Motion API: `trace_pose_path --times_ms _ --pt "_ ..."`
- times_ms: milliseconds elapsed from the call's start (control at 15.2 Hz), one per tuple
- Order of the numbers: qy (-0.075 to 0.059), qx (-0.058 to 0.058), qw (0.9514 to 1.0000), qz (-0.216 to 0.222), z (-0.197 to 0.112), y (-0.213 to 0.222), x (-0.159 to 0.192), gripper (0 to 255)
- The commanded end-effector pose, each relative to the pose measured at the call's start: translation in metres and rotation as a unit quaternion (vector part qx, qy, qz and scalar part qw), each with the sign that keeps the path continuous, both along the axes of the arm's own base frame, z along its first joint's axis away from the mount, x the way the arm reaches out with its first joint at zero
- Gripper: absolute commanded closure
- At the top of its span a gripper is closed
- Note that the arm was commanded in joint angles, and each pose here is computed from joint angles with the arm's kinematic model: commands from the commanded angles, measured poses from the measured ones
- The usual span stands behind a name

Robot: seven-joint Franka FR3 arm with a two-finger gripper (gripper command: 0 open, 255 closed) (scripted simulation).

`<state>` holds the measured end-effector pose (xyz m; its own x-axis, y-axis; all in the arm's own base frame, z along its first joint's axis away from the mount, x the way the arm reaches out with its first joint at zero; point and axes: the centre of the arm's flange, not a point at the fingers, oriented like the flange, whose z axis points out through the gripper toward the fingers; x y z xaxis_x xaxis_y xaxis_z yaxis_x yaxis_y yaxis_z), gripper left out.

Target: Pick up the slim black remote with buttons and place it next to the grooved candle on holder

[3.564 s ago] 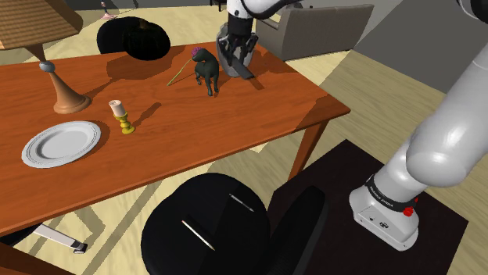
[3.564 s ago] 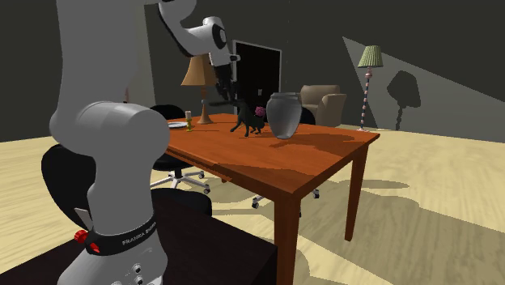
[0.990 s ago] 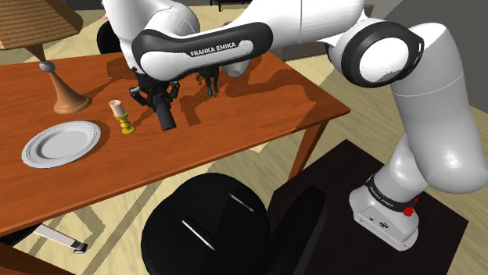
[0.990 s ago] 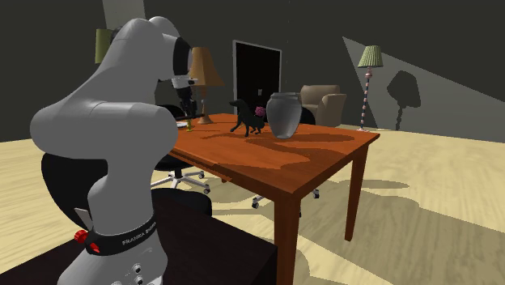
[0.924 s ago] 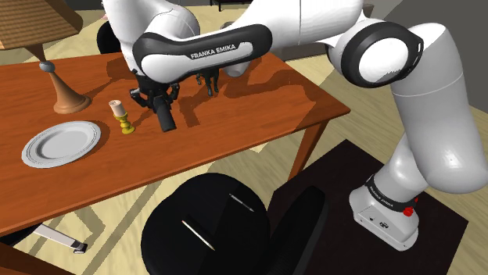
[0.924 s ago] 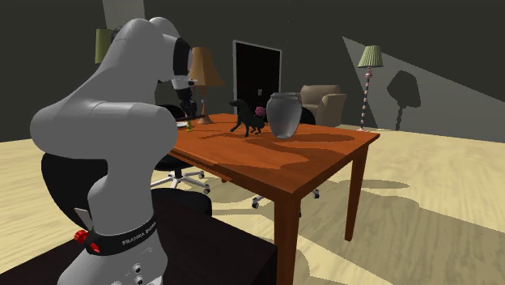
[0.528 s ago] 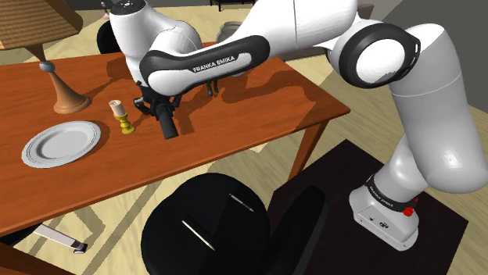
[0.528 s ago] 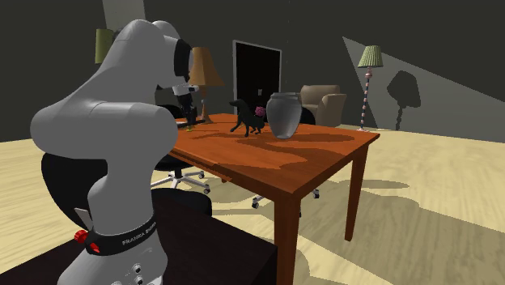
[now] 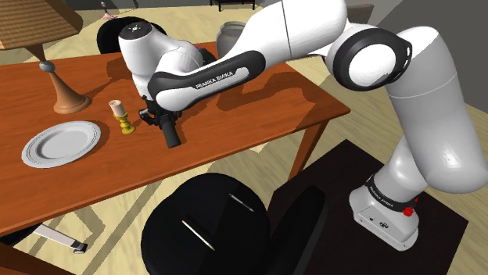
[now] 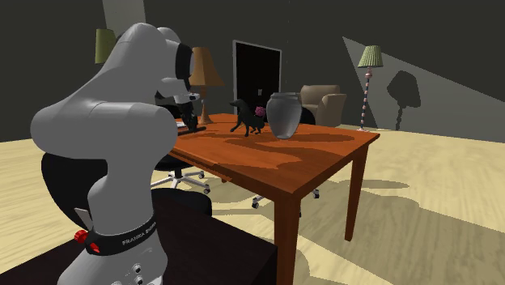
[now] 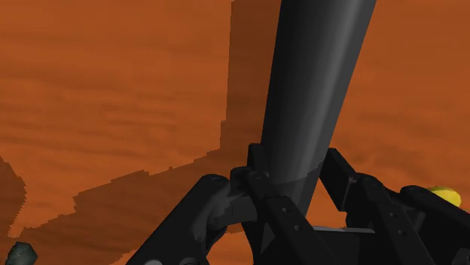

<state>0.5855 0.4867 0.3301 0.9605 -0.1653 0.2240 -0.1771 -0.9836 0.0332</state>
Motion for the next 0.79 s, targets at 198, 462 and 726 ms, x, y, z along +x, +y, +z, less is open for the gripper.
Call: trace_pose_path --times_ms 198,462,726 --pt "0.000 0.000 1.0000 0.000 -0.0088 0.0013 -0.0003 255" --pt "0.000 0.000 1.0000 0.000 -0.0088 0.0013 -0.0003 255" --pt "0.000 0.000 1.0000 0.000 -0.0088 0.0014 -0.0003 0"
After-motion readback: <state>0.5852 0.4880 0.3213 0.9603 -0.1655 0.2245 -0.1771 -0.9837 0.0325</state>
